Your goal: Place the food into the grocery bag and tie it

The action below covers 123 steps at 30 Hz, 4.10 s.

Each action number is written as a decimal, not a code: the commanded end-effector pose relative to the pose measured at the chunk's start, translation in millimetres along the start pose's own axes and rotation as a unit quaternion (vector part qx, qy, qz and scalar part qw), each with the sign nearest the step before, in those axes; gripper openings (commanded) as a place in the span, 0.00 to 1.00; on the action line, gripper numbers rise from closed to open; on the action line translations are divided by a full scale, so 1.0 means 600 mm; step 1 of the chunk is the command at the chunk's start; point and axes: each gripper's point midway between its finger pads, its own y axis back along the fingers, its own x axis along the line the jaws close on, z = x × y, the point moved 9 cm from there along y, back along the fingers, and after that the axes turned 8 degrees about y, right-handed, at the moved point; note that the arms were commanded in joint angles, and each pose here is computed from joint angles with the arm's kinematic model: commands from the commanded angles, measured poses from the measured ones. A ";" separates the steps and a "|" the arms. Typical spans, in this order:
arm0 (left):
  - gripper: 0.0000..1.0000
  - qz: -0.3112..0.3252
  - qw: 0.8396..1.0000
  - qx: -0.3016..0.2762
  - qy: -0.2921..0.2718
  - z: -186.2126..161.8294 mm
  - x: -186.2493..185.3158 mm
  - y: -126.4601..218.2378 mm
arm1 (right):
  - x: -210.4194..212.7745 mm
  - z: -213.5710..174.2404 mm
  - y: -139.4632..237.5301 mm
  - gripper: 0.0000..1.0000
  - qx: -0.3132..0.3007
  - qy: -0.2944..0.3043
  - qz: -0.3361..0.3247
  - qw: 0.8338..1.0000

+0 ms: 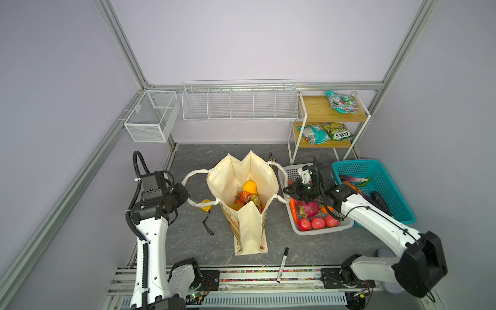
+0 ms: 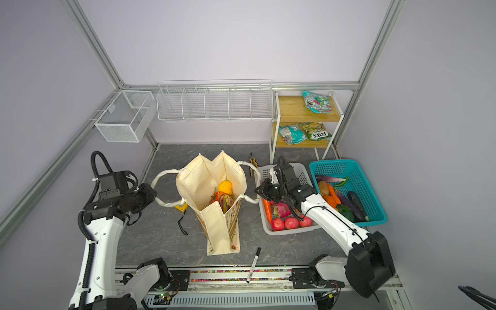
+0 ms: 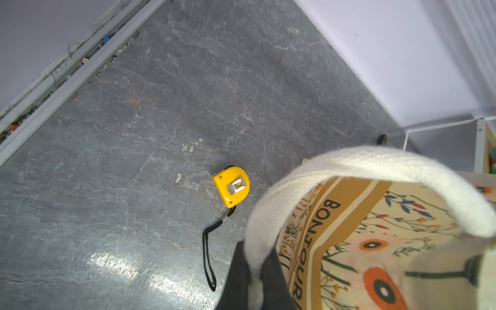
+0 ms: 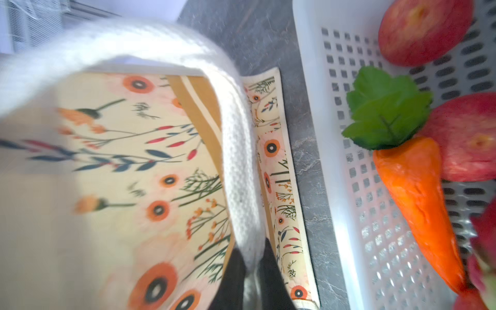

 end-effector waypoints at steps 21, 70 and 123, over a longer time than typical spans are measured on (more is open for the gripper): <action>0.00 -0.308 0.947 -0.031 -0.090 0.029 -0.180 0.214 | 0.183 0.055 0.122 0.07 -0.071 0.233 0.151 0.958; 0.00 -0.447 0.880 0.053 -0.150 -0.020 -0.343 0.176 | 0.336 -0.021 -0.050 0.07 0.076 0.417 0.280 0.861; 0.14 -0.278 0.939 -0.017 -0.201 -0.037 -0.279 0.201 | 0.339 -0.014 -0.040 0.07 0.048 0.403 0.352 0.843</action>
